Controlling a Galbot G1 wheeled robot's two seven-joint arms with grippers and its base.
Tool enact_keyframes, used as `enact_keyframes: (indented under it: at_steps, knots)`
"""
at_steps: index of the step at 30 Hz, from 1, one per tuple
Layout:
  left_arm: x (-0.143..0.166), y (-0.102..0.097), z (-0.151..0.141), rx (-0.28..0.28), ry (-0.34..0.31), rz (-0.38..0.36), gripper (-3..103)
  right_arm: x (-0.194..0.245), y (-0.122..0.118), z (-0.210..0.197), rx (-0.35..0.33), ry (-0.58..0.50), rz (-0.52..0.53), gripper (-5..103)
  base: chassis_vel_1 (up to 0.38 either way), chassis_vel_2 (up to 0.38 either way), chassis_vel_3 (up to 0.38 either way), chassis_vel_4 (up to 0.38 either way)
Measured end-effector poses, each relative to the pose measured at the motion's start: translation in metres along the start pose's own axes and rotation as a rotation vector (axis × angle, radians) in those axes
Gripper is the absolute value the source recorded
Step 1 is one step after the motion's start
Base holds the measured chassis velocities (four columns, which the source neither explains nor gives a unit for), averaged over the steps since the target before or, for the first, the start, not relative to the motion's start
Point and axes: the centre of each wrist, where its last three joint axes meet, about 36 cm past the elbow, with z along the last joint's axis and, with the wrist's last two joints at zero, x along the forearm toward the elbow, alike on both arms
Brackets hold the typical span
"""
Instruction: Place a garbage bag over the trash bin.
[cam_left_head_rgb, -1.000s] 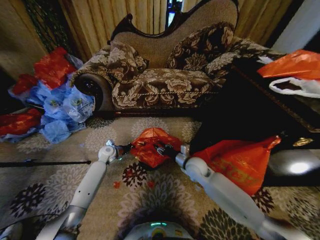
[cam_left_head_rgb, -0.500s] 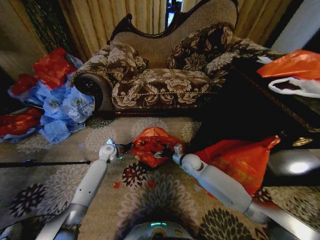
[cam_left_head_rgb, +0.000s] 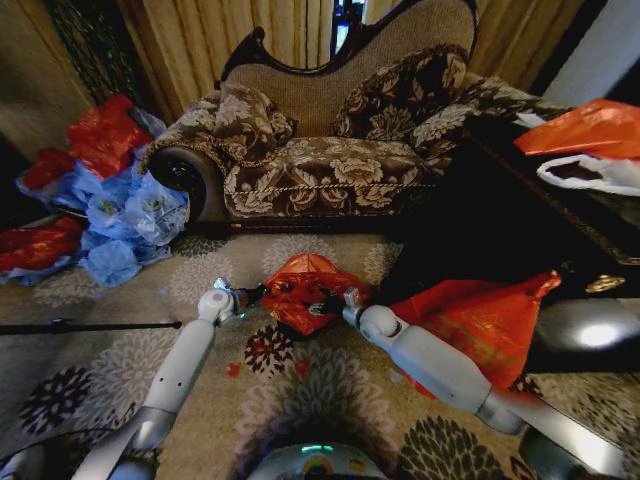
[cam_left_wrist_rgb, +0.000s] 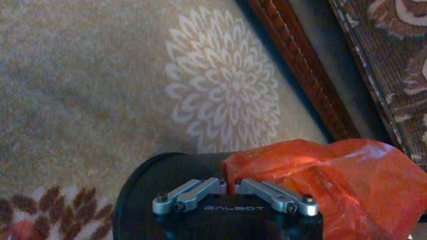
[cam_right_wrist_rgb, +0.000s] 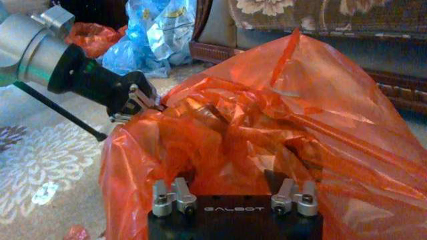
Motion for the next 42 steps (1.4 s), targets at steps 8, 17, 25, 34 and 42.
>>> enact_keyframes:
  at_steps: [8, 17, 25, 34, 42]
  knots:
    - [0.000, 0.000, -0.001, 0.003, -0.001, 0.001, 0, 0.000, 0.003, 0.003, -0.002, 0.000, 0.004, 39, 0.000, 0.000, 0.000, 0.000]
    - [-0.002, -0.001, -0.003, 0.012, -0.003, 0.002, 0, 0.007, 0.007, 0.006, -0.025, -0.009, 0.021, 13, 0.000, 0.000, 0.000, 0.000]
    - [-0.004, 0.001, -0.004, 0.021, -0.003, -0.004, 0, 0.042, 0.040, 0.009, -0.103, -0.066, -0.045, 0, 0.000, 0.000, 0.000, 0.000]
    - [-0.002, 0.002, -0.007, 0.022, -0.010, -0.008, 0, 0.061, 0.096, 0.047, -0.197, 0.002, -0.124, 0, 0.000, 0.000, 0.000, 0.000]
    - [-0.005, 0.009, -0.003, 0.027, -0.004, -0.028, 0, 0.040, 0.097, 0.101, -0.220, 0.099, -0.074, 0, 0.000, 0.000, 0.000, 0.000]
